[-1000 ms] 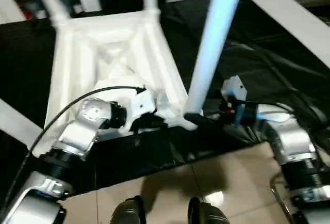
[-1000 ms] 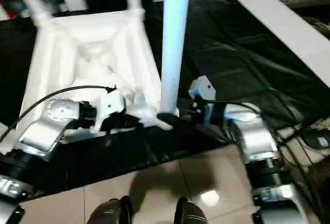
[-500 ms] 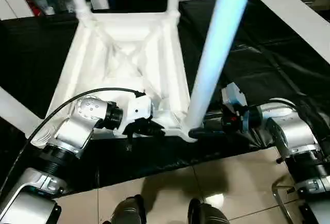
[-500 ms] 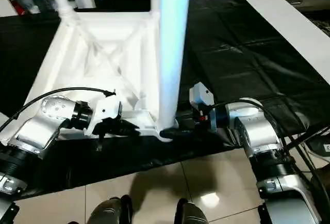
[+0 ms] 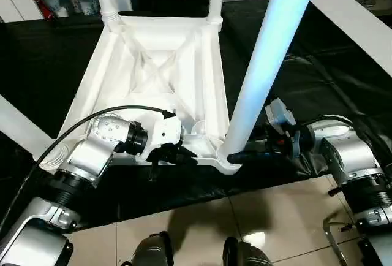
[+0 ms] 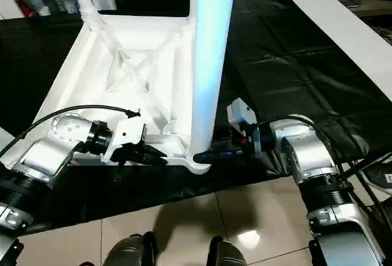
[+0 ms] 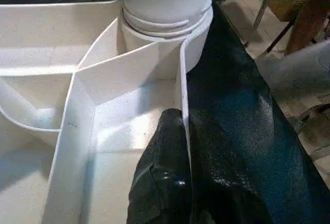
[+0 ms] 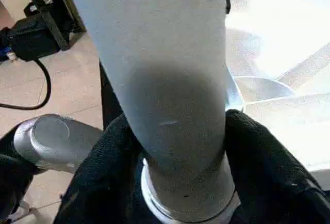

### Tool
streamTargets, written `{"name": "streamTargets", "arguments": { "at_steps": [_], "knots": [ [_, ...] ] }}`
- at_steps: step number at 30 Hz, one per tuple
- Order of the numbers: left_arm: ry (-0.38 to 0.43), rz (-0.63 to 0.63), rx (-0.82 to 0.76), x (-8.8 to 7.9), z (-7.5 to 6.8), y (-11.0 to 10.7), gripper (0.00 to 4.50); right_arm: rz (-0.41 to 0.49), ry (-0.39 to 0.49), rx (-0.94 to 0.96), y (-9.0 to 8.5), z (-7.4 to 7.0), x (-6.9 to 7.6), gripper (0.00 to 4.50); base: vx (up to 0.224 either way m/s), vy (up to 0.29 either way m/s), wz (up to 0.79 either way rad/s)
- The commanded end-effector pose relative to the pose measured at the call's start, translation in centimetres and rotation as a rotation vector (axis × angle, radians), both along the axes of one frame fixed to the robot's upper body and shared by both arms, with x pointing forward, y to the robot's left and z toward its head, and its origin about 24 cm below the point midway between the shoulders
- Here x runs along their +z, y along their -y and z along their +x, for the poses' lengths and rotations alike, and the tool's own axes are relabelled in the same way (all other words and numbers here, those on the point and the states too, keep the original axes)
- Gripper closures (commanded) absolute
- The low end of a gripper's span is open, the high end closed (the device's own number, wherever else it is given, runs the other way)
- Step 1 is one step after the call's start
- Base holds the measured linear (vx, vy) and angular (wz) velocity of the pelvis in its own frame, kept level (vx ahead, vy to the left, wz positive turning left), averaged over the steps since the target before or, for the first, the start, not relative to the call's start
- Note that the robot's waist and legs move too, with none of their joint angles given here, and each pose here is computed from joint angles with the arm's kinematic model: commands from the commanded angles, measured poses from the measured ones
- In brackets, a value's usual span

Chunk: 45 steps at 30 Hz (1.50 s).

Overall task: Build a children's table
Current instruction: Rotate leg to tighten

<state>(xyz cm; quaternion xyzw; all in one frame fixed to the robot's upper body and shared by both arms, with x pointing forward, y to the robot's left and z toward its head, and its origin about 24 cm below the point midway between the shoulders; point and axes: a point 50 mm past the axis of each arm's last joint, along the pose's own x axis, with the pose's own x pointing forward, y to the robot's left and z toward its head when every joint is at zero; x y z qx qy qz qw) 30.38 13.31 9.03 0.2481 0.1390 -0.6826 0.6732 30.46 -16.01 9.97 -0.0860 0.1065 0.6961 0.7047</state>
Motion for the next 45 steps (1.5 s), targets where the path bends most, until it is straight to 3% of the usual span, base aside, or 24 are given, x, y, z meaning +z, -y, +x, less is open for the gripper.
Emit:
{"name": "streamTargets", "arguments": {
  "at_steps": [1, 10, 12, 16, 19, 21, 23, 30, 31, 33, 35, 40, 45],
  "knots": [
    [0.042, -0.005, -0.061, 0.9, 0.1, 0.8, 4.50, -0.015, -0.012, 0.044, -0.1, -0.1, 0.1, 2.36, 0.000, 0.000, 0.00],
    [0.050, -0.023, 0.020, 0.9, 0.5, 0.7, 4.50, -0.011, -0.034, 0.023, -0.7, -0.9, -0.7, 2.51, 0.000, 0.000, 0.00],
    [0.044, -0.064, 0.125, 1.2, 0.9, 1.2, 4.50, 0.001, -0.030, -0.119, -1.8, -0.8, -1.6, 2.51, 0.000, 0.000, 0.00],
    [0.046, -0.099, 0.188, 1.4, 1.2, 1.7, 4.50, 0.020, -0.013, -0.250, -2.7, -0.4, -2.3, 2.53, 0.000, 0.000, 0.00],
    [0.110, -0.154, 0.391, 2.1, 2.5, 3.1, 4.50, 0.104, -0.043, -0.536, -5.0, 0.7, -3.2, 2.54, -0.019, 0.003, -0.04],
    [0.114, -0.160, 0.421, 2.2, 2.6, 3.4, 4.50, 0.115, -0.042, -0.564, -5.5, 0.7, -3.3, 2.55, 0.000, 0.000, 0.00],
    [0.102, -0.209, 0.531, 2.5, 2.9, 5.2, 4.50, 0.152, -0.062, -0.709, -7.6, 0.7, -3.5, 2.55, 0.000, 0.000, 0.00],
    [0.135, -0.241, 0.681, 3.0, 3.3, 8.1, 4.50, 0.208, -0.104, -0.932, -11.3, 1.2, -3.1, 2.55, 0.000, 0.000, 0.00],
    [0.144, -0.244, 0.688, 3.1, 3.3, 8.4, 4.50, 0.186, -0.070, -0.946, -11.6, 1.3, -3.0, 2.55, 0.000, 0.000, 0.00],
    [0.151, -0.234, 0.684, 3.1, 3.2, 8.6, 4.50, 0.186, -0.033, -0.958, -11.5, 1.4, -2.9, 2.55, 0.000, 0.000, 0.00],
    [0.153, -0.224, 0.663, 3.0, 3.1, 8.4, 4.50, 0.206, -0.029, -0.970, -10.5, 1.5, -3.0, 1.99, 0.000, 0.000, 0.00],
    [0.170, -0.232, 0.598, 3.0, 2.8, 7.1, 4.50, 0.168, 0.041, -0.895, -7.2, 1.5, -3.3, 1.49, 0.000, 0.000, 0.00],
    [0.149, -0.199, 0.559, 2.4, 2.7, 5.6, 4.50, 0.194, 0.114, -0.838, -4.5, 1.9, -2.1, 1.04, 0.000, 0.000, 0.00]
  ]
}}
